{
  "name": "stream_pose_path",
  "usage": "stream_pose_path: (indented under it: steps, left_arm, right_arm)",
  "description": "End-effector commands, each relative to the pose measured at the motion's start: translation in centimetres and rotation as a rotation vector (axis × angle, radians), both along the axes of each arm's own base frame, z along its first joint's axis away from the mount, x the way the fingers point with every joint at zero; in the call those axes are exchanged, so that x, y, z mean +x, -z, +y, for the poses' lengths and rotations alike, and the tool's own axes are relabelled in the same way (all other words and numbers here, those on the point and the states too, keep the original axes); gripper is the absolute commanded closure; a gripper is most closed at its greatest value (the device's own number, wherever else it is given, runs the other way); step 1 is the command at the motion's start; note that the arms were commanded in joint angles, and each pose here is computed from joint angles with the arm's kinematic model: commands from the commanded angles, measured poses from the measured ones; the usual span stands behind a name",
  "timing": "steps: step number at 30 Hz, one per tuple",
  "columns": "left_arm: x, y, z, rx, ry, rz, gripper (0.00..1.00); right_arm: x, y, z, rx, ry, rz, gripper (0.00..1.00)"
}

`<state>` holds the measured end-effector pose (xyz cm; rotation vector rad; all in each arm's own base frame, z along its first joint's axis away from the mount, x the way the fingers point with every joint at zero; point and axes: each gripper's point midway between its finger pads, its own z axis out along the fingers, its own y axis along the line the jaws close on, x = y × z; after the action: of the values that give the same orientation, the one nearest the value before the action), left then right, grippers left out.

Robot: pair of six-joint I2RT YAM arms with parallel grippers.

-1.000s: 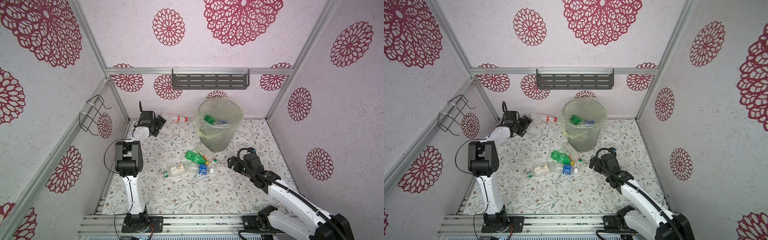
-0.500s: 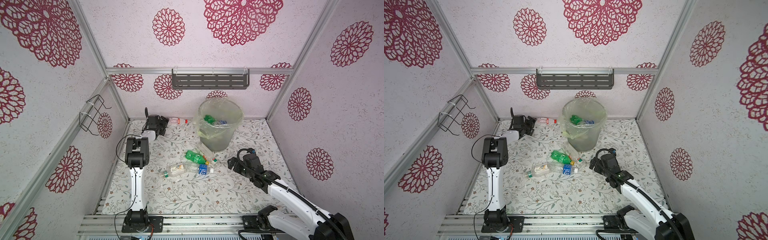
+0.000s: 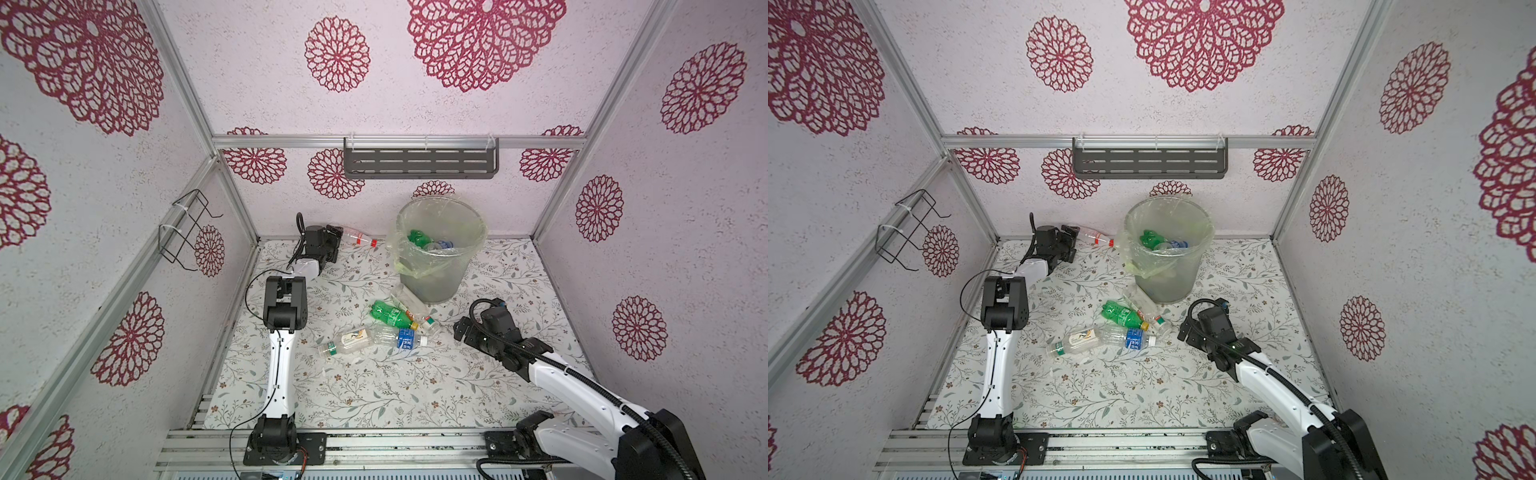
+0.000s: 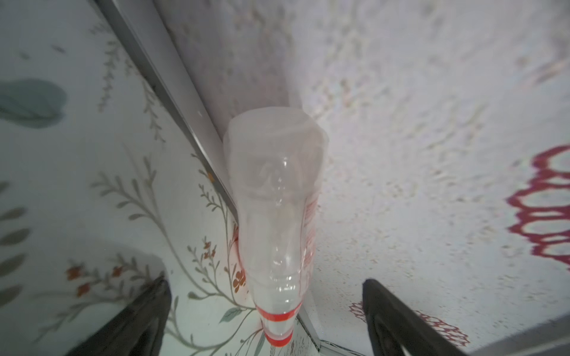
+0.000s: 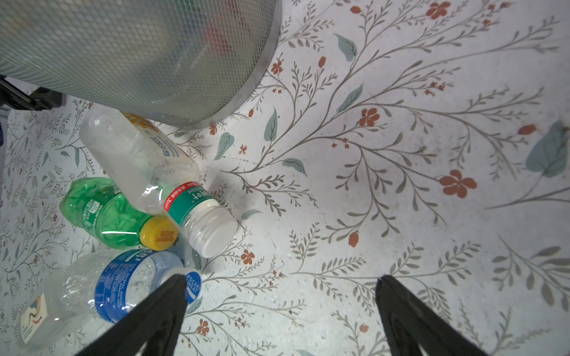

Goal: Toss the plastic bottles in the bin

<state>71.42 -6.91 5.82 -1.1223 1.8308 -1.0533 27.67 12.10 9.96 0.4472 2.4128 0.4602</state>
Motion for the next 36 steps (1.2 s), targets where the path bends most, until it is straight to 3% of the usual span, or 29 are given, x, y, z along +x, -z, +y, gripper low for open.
stream_pose_path:
  steps: [1, 14, 25, 32, 36]
  left_arm:
    - [0.5, 1.5, 0.4, 0.000, -0.037, 0.043, 0.00]
    - [3.0, 3.4, -0.2, -0.075, -0.071, -0.031, 0.09]
    - [3.4, 4.2, -0.7, -0.109, -0.083, -0.077, 0.33]
    - [2.8, 2.3, -0.2, -0.103, -0.081, -0.118, 0.49]
    - [2.1, 0.1, 0.0, -0.121, -0.067, -0.155, 0.52]
  right_arm:
    - [1.1, -1.7, 0.2, 0.005, 0.010, -0.040, 0.01]
    - [1.9, -0.6, 1.0, 0.004, -0.004, 0.007, 0.01]
    - [1.6, -0.5, 0.7, 0.001, 0.009, 0.014, 0.01]
    - [1.5, -0.7, 0.6, 0.002, 0.012, 0.009, 0.01]
    - [1.3, -0.9, 0.5, 0.005, 0.012, 0.002, 0.01]
